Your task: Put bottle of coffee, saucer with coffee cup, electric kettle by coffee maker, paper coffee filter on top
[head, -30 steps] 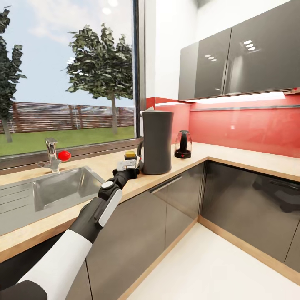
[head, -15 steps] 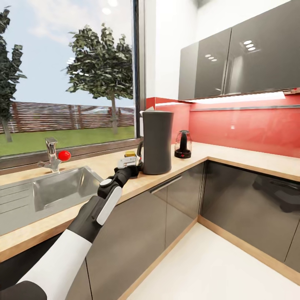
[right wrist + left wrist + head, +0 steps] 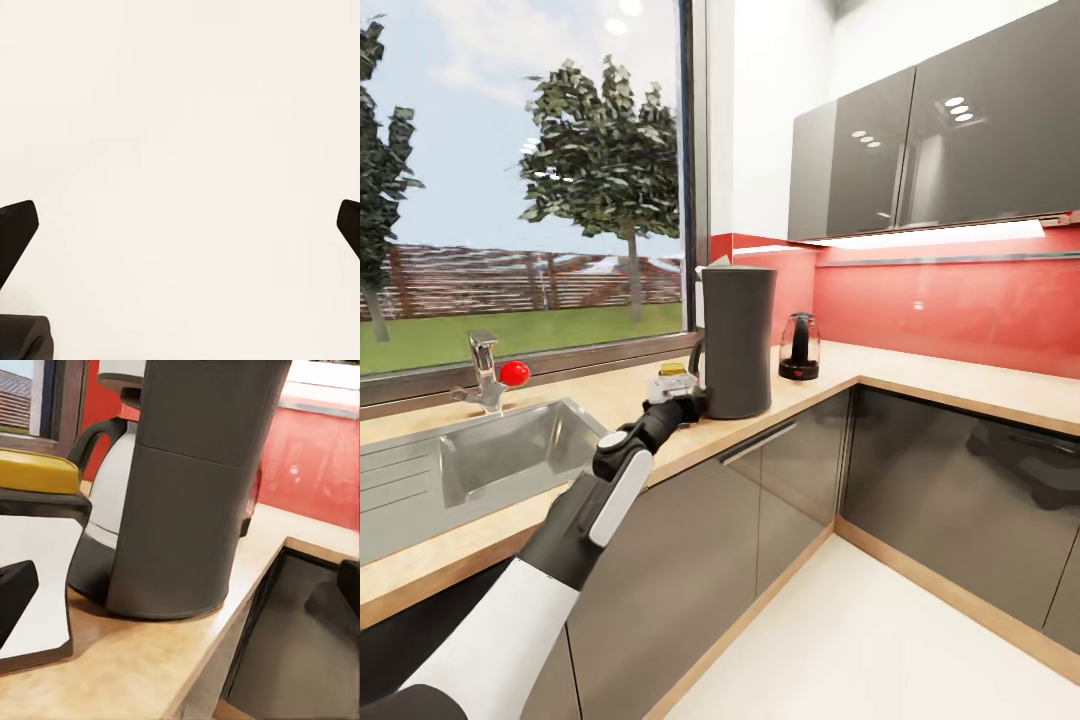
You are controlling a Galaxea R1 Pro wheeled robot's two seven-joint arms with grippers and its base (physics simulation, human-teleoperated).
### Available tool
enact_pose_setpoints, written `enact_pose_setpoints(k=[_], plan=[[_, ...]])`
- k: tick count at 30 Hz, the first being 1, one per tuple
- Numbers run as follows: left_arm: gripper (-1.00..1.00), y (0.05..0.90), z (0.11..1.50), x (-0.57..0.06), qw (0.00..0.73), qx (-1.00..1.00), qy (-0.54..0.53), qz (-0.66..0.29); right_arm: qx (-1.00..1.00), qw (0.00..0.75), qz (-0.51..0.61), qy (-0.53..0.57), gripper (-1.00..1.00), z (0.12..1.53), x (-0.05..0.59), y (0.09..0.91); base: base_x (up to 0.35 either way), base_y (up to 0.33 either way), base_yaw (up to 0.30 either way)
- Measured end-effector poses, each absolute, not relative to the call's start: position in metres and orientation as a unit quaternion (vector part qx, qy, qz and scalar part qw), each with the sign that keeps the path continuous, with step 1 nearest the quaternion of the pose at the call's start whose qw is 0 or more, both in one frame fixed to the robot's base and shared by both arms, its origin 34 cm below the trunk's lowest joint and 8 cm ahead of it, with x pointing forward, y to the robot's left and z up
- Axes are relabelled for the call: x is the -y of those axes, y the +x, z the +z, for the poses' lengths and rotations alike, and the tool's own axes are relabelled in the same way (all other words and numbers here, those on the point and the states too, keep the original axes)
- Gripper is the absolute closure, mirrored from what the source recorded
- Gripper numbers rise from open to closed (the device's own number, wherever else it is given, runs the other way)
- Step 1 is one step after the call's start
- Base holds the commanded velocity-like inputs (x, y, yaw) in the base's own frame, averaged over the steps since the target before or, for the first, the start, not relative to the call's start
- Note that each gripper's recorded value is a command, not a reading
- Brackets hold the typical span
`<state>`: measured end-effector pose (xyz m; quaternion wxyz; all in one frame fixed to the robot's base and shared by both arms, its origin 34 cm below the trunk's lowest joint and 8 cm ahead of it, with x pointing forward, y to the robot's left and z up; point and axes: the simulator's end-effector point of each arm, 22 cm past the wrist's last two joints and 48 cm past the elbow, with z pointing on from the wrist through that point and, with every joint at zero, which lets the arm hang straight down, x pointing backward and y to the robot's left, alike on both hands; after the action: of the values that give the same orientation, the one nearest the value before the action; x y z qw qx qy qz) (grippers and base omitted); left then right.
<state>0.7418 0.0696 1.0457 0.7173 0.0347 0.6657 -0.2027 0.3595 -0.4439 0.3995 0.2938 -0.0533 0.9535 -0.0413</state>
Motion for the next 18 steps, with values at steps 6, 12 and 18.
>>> enact_pose_setpoints(k=[6, 12, 18], plan=[[-1.00, 0.722, 1.043, -0.046, 0.713, -0.653, 0.071, -0.246, -0.953, 0.294, -0.041, -0.053, -1.00, 0.400, 0.444, 0.359, 0.000, 0.000, 0.000], [-1.00, 0.679, 1.036, 0.000, 0.696, -0.623, 0.147, -0.326, -0.953, 0.294, -0.041, -0.053, -1.00, 0.400, 0.444, 0.359, 0.000, 0.000, 0.000], [-1.00, 0.629, 1.026, 0.056, 0.660, -0.590, 0.251, -0.391, -0.953, 0.294, -0.041, -0.053, -1.00, 0.400, 0.444, 0.359, 0.000, 0.000, 0.000]])
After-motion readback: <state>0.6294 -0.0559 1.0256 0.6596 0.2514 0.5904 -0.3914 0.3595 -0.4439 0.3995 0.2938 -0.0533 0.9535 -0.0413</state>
